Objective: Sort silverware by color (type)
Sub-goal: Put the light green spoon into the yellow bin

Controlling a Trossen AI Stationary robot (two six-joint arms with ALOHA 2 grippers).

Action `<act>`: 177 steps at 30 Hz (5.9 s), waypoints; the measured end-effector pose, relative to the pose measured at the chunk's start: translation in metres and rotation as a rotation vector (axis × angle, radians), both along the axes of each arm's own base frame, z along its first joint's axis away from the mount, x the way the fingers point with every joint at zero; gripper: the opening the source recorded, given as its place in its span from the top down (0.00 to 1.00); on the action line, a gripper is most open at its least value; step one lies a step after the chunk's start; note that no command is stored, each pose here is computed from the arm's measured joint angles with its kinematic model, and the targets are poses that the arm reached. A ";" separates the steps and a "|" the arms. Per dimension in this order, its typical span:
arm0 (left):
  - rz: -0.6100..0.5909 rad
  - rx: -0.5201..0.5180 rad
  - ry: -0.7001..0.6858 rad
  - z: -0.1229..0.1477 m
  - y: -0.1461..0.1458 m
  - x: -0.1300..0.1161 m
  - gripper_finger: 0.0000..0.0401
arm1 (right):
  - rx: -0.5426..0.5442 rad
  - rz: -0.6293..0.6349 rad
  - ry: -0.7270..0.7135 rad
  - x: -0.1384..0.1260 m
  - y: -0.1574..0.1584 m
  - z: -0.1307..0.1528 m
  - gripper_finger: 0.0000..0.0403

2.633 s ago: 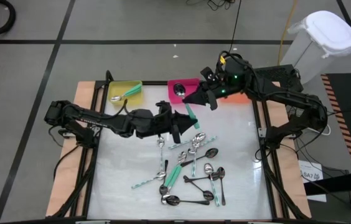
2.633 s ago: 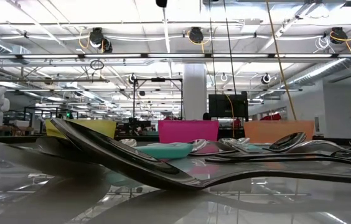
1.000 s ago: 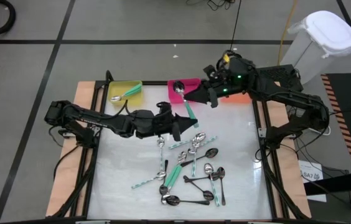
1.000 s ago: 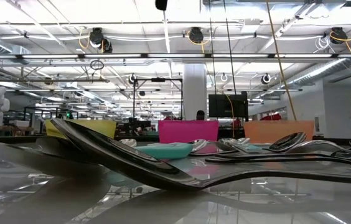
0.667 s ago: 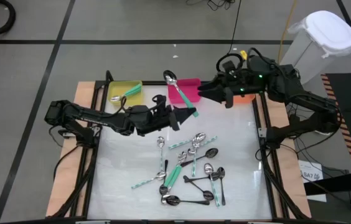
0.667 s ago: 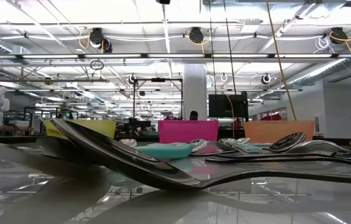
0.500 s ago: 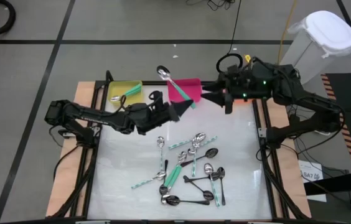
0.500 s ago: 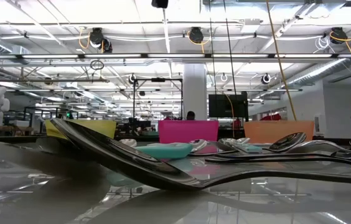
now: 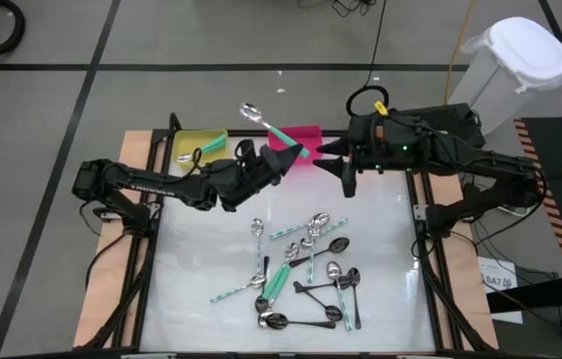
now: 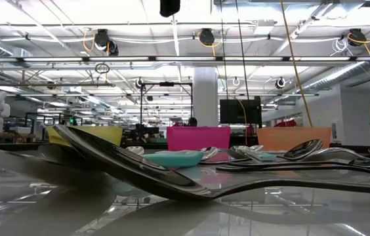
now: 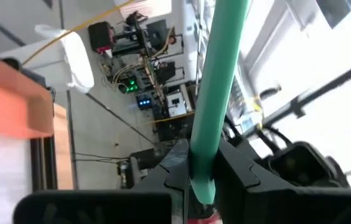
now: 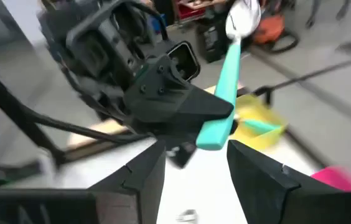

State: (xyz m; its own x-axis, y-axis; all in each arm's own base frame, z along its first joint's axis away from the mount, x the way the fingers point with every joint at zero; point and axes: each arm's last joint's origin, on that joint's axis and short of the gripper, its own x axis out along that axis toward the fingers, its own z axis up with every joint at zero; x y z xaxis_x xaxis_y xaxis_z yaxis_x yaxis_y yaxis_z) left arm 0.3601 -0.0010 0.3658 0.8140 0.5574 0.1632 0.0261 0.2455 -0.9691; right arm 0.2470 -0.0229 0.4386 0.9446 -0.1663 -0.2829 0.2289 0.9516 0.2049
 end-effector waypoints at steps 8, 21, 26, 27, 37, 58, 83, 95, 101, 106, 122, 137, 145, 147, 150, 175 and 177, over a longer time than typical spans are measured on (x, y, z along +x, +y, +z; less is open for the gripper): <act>0.027 -0.023 -0.014 0.000 0.005 0.000 0.89 | -0.165 -0.050 0.035 0.001 0.004 0.000 0.59; 0.063 -0.023 -0.006 -0.001 0.010 -0.001 0.89 | -0.276 -0.093 0.100 0.030 0.000 -0.016 0.59; 0.064 -0.007 0.006 -0.001 0.010 -0.001 0.89 | -0.291 -0.117 0.076 0.032 -0.001 -0.014 0.59; 0.065 -0.005 0.007 -0.001 0.010 -0.001 0.89 | -0.298 -0.118 0.075 0.032 -0.001 -0.014 0.59; 0.064 -0.010 0.004 -0.001 0.010 -0.001 0.89 | -0.302 -0.114 0.070 0.037 -0.001 -0.016 0.59; 0.063 -0.011 0.004 -0.001 0.010 -0.001 0.87 | -0.284 -0.132 0.071 0.045 -0.002 -0.021 0.82; -0.128 0.328 0.172 0.026 -0.009 -0.027 0.34 | -0.184 -0.205 0.065 -0.016 -0.006 0.003 0.82; -0.292 0.802 0.569 0.116 -0.018 -0.082 0.34 | -0.050 -0.117 0.108 -0.020 -0.003 -0.004 0.82; -0.421 0.880 0.866 0.152 -0.009 -0.093 0.34 | 0.028 -0.070 0.155 0.004 0.001 -0.018 0.81; -0.550 0.938 1.053 0.158 -0.007 -0.098 0.34 | 0.060 0.020 0.145 0.029 0.008 -0.028 0.82; -0.919 1.102 1.290 0.111 -0.020 -0.061 0.34 | 0.076 0.083 0.158 0.065 0.025 -0.050 0.82; -0.987 1.020 1.310 0.083 0.012 -0.023 0.36 | -0.071 0.155 0.167 0.068 0.030 -0.051 0.82; -0.996 0.950 1.327 0.068 0.010 -0.005 0.53 | -0.107 0.171 0.177 0.068 0.030 -0.051 0.82; -1.000 0.942 1.330 0.068 0.008 -0.005 0.57 | -0.106 0.184 0.180 0.068 0.030 -0.051 0.82; -1.000 0.937 1.322 0.066 0.004 -0.002 0.63 | -0.101 0.199 0.178 0.068 0.031 -0.051 0.82; -0.922 1.020 1.549 0.067 0.009 -0.019 0.80 | 0.025 0.047 0.256 0.062 0.028 -0.058 0.60; -0.892 1.020 1.570 0.069 0.018 -0.023 0.80 | 0.034 -0.009 0.273 0.058 0.026 -0.059 0.58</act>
State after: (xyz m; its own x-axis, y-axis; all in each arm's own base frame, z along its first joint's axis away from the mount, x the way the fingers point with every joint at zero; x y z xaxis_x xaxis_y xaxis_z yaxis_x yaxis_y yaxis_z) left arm 0.3375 0.0166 0.4352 0.4743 0.1983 -0.8578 -0.1146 0.9799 0.1632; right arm 0.3054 0.0031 0.3800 0.8313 -0.1605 -0.5322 0.2886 0.9429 0.1664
